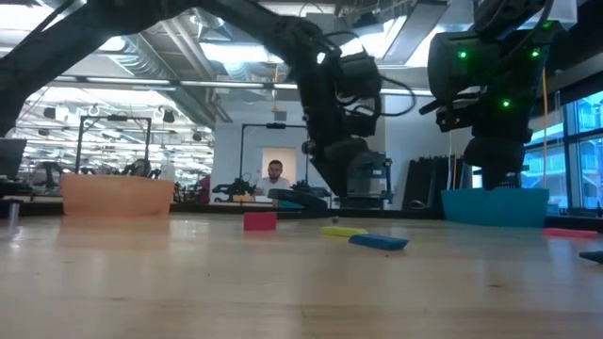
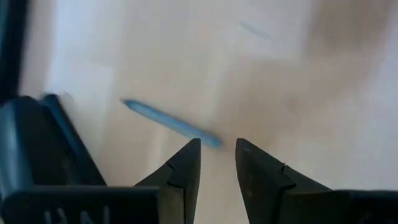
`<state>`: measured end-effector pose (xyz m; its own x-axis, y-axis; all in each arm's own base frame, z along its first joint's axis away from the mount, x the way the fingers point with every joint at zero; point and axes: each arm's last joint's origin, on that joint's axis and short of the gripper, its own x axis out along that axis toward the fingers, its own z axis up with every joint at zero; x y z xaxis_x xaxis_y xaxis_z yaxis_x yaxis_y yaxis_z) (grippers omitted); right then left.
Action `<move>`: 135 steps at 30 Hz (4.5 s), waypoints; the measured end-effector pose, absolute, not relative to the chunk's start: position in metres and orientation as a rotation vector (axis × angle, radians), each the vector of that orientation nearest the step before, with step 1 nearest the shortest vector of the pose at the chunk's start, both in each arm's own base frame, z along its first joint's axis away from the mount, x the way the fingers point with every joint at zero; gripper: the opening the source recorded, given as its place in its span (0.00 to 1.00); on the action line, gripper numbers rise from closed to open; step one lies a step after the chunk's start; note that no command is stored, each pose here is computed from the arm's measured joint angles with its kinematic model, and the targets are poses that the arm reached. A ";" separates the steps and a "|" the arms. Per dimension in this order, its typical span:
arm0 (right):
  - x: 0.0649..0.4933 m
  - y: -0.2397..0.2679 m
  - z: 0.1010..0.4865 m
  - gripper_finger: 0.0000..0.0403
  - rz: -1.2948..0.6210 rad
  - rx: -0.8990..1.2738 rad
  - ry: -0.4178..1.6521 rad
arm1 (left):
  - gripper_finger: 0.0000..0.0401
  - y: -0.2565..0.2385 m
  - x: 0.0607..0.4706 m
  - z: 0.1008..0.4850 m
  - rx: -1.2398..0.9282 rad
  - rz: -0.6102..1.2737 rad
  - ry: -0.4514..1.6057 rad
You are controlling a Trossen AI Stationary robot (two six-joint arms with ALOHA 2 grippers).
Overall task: Sort crayons/erasers/pens/pencils in bins
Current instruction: Put the gray crayon into the orange bin, then put the green crayon into the orange bin
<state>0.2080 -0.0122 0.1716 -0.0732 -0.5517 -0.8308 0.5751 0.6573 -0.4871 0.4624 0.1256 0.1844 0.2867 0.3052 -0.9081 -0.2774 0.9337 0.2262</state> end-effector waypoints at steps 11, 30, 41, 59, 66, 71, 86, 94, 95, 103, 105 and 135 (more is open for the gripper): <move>0.205 -0.013 0.174 0.21 -1.046 0.091 1.284 | 0.23 0.176 0.465 0.179 -0.397 0.589 0.914; 0.196 -0.006 0.197 0.21 -1.002 0.130 1.156 | 0.39 0.165 0.454 0.154 -0.410 0.707 1.106; 0.195 0.003 0.198 0.21 -0.967 0.099 1.141 | 0.39 0.162 0.460 0.150 -0.434 0.692 1.073; 0.194 0.004 0.198 0.21 -0.956 0.094 1.155 | 0.37 0.141 0.450 0.146 -0.275 0.625 1.288; 0.194 0.004 0.198 0.21 -0.956 0.095 1.158 | 0.26 0.151 0.447 0.145 -0.332 0.604 1.278; 0.193 0.004 0.198 0.21 -0.957 0.095 1.159 | 0.20 0.153 0.443 0.137 -0.376 0.597 1.305; 0.193 0.004 0.198 0.21 -0.960 0.092 1.162 | 0.03 0.153 0.441 0.149 -0.334 0.520 1.279; 0.193 0.003 0.199 0.21 -0.985 0.087 1.143 | 0.05 0.162 0.428 0.207 -0.305 0.541 1.150; 0.193 0.003 0.199 0.21 -0.986 0.087 1.142 | 0.04 0.162 0.425 0.216 -0.294 0.543 1.137; 0.193 0.002 0.199 0.21 -1.027 0.079 1.095 | 0.04 0.164 0.375 0.271 -0.268 0.654 1.086; 0.193 0.002 0.200 0.21 -1.031 0.076 1.087 | 0.04 0.170 0.351 0.273 -0.308 0.712 1.072; 0.204 0.002 0.201 0.21 -1.035 0.114 0.962 | 0.26 0.154 0.130 0.199 -0.676 1.358 1.031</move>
<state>0.2037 0.0020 0.2010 0.1583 -0.6753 -0.7203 0.7678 0.5429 -0.3403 0.1300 0.1536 0.1987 -0.0892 0.4538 -0.8866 -0.9761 0.1374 0.1685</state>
